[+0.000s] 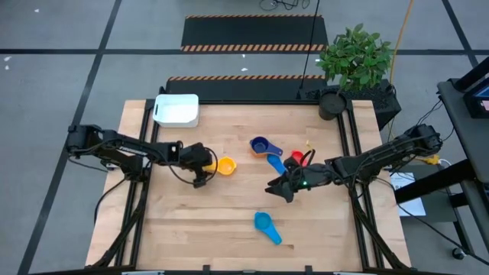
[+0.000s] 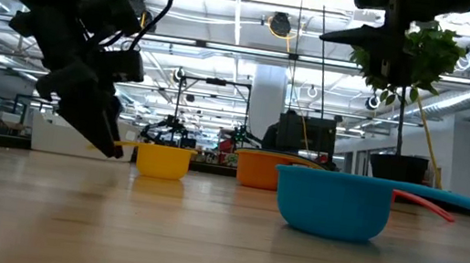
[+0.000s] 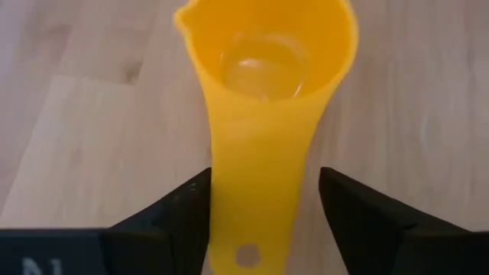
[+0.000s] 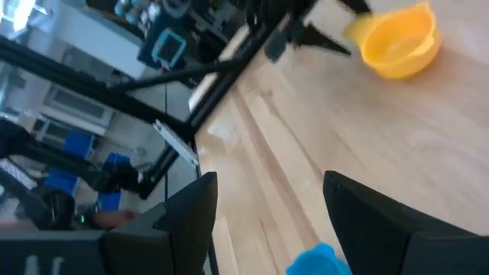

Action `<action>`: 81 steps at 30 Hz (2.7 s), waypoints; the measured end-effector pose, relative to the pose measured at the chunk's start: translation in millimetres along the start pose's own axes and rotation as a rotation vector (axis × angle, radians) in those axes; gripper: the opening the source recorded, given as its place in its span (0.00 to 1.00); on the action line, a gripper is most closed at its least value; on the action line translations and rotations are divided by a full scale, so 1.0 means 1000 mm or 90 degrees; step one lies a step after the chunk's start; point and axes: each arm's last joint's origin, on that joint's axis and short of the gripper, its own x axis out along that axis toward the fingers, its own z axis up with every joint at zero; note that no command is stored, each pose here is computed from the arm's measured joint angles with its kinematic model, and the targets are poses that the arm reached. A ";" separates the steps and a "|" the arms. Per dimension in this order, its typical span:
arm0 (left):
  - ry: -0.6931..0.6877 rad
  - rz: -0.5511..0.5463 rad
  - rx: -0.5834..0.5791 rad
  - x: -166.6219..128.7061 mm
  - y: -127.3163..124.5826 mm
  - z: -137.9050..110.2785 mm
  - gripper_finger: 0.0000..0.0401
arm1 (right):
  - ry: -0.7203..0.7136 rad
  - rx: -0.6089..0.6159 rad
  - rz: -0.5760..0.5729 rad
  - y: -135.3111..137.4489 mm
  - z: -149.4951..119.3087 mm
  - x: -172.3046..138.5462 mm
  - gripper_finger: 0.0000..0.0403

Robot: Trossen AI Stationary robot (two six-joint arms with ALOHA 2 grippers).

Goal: Nest measuring cups in basket
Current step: Stack the yellow measuring cup into the dark blue measuring cup

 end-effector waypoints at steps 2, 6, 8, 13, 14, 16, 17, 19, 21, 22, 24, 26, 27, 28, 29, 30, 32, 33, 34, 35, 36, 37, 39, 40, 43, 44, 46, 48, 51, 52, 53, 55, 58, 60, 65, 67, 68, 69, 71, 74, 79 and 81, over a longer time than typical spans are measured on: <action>-0.011 -0.003 -0.001 0.000 -0.001 0.002 0.52 | -0.017 0.004 -0.004 0.000 0.001 0.000 0.57; -0.011 -0.006 -0.011 0.000 -0.003 0.002 0.42 | -0.048 0.019 -0.011 0.001 0.003 0.000 0.57; -0.010 -0.008 -0.023 0.000 -0.004 0.001 0.38 | -0.068 0.022 -0.007 0.002 0.004 0.000 0.57; -0.029 -0.011 -0.095 0.000 -0.004 0.004 0.37 | -0.120 0.032 0.009 0.006 0.009 -0.001 0.57; -0.034 -0.012 -0.111 0.000 -0.004 0.005 0.37 | -0.128 0.035 0.016 0.008 0.010 -0.001 0.57; -0.048 -0.015 -0.142 0.000 -0.004 0.007 0.37 | -0.142 0.036 0.017 0.011 0.012 -0.001 0.57; -0.058 -0.016 -0.159 0.000 -0.004 0.009 0.37 | -0.145 0.033 0.019 0.014 0.014 -0.002 0.57; -0.088 -0.019 -0.202 -0.002 -0.004 0.013 0.37 | -0.151 0.017 0.023 0.024 0.020 -0.003 0.57; -0.134 -0.022 -0.256 -0.006 -0.004 0.020 0.37 | -0.166 -0.006 0.020 0.037 0.028 -0.005 0.57; -0.166 -0.027 -0.286 -0.008 -0.004 0.025 0.37 | -0.169 -0.023 0.015 0.044 0.033 -0.007 0.56; -0.231 -0.038 -0.350 -0.015 -0.004 0.034 0.37 | -0.177 -0.064 -0.003 0.059 0.042 -0.011 0.55; -0.311 -0.048 -0.413 -0.024 -0.003 0.044 0.37 | -0.189 -0.109 -0.032 0.073 0.053 -0.017 0.55; -0.354 -0.053 -0.446 -0.029 -0.003 0.049 0.37 | -0.196 -0.133 -0.050 0.080 0.058 -0.020 0.54; -0.396 -0.059 -0.475 -0.034 -0.002 0.053 0.37 | -0.206 -0.157 -0.070 0.087 0.063 -0.023 0.54; -0.443 -0.067 -0.502 -0.040 -0.002 0.058 0.37 | -0.216 -0.182 -0.092 0.093 0.068 -0.026 0.54; -0.493 -0.079 -0.526 -0.045 -0.002 0.063 0.37 | -0.230 -0.208 -0.114 0.099 0.073 -0.028 0.54; -0.588 -0.106 -0.570 -0.056 -0.001 0.072 0.37 | -0.260 -0.262 -0.147 0.111 0.084 -0.032 0.54; -0.635 -0.121 -0.591 -0.061 0.000 0.076 0.37 | -0.276 -0.291 -0.158 0.117 0.089 -0.034 0.54; -0.679 -0.139 -0.613 -0.066 0.000 0.080 0.37 | -0.290 -0.324 -0.169 0.122 0.094 -0.035 0.54; -0.725 -0.158 -0.636 -0.072 0.001 0.083 0.37 | -0.300 -0.355 -0.177 0.127 0.098 -0.034 0.54; -0.766 -0.177 -0.659 -0.077 0.001 0.085 0.37 | -0.307 -0.386 -0.180 0.133 0.103 -0.035 0.54; -0.801 -0.190 -0.678 -0.082 0.002 0.087 0.37 | -0.310 -0.417 -0.185 0.137 0.106 -0.034 0.54; -0.855 -0.206 -0.705 -0.089 0.002 0.091 0.37 | -0.325 -0.459 -0.188 0.149 0.115 -0.033 0.54; -0.884 -0.218 -0.712 -0.094 0.002 0.093 0.37 | -0.330 -0.482 -0.190 0.154 0.118 -0.032 0.54; -0.984 -0.267 -0.697 -0.116 -0.003 0.107 0.37 | -0.353 -0.546 -0.198 0.173 0.132 -0.030 0.54; -1.006 -0.275 -0.682 -0.123 -0.005 0.113 0.37 | -0.359 -0.571 -0.201 0.179 0.137 -0.028 0.54; -1.033 -0.270 -0.650 -0.135 -0.010 0.125 0.37 | -0.370 -0.630 -0.214 0.192 0.144 -0.024 0.54; -1.064 -0.263 -0.615 -0.149 -0.015 0.139 0.37 | -0.378 -0.693 -0.234 0.203 0.151 -0.017 0.54; -1.106 -0.250 -0.568 -0.171 -0.022 0.157 0.37 | -0.386 -0.756 -0.260 0.213 0.161 -0.006 0.54; -1.115 -0.241 -0.555 -0.175 -0.023 0.162 0.37 | -0.389 -0.768 -0.266 0.215 0.164 -0.002 0.54; -1.122 -0.233 -0.544 -0.180 -0.025 0.166 0.38 | -0.390 -0.779 -0.274 0.216 0.167 0.001 0.54; -1.133 -0.222 -0.526 -0.189 -0.026 0.174 0.39 | -0.392 -0.795 -0.290 0.216 0.172 0.007 0.54; -1.143 -0.220 -0.514 -0.199 -0.027 0.181 0.39 | -0.394 -0.808 -0.297 0.214 0.178 0.010 0.54; -1.146 -0.228 -0.515 -0.203 -0.029 0.184 0.38 | -0.415 -0.801 -0.285 0.214 0.183 0.010 0.54; -1.161 -0.251 -0.517 -0.212 -0.033 0.189 0.37 | -0.464 -0.815 -0.282 0.216 0.195 0.005 0.54; -1.163 -0.255 -0.515 -0.216 -0.036 0.191 0.38 | -0.461 -0.836 -0.276 0.214 0.198 0.005 0.54; -1.166 -0.260 -0.514 -0.218 -0.037 0.193 0.39 | -0.456 -0.845 -0.265 0.213 0.199 0.006 0.54; -1.168 -0.265 -0.513 -0.221 -0.039 0.194 0.39 | -0.451 -0.852 -0.247 0.213 0.199 0.006 0.54; -1.155 -0.264 -0.511 -0.225 -0.041 0.197 0.39 | -0.442 -0.856 -0.204 0.212 0.200 0.008 0.54; -1.116 -0.270 -0.487 -0.225 -0.045 0.203 0.38 | -0.430 -0.846 -0.167 0.211 0.200 0.010 0.54; -1.045 -0.289 -0.467 -0.229 -0.049 0.213 0.38 | -0.410 -0.870 -0.181 0.207 0.199 0.017 0.54; -1.023 -0.275 -0.463 -0.228 -0.050 0.215 0.38 | -0.404 -0.881 -0.188 0.205 0.200 0.018 0.54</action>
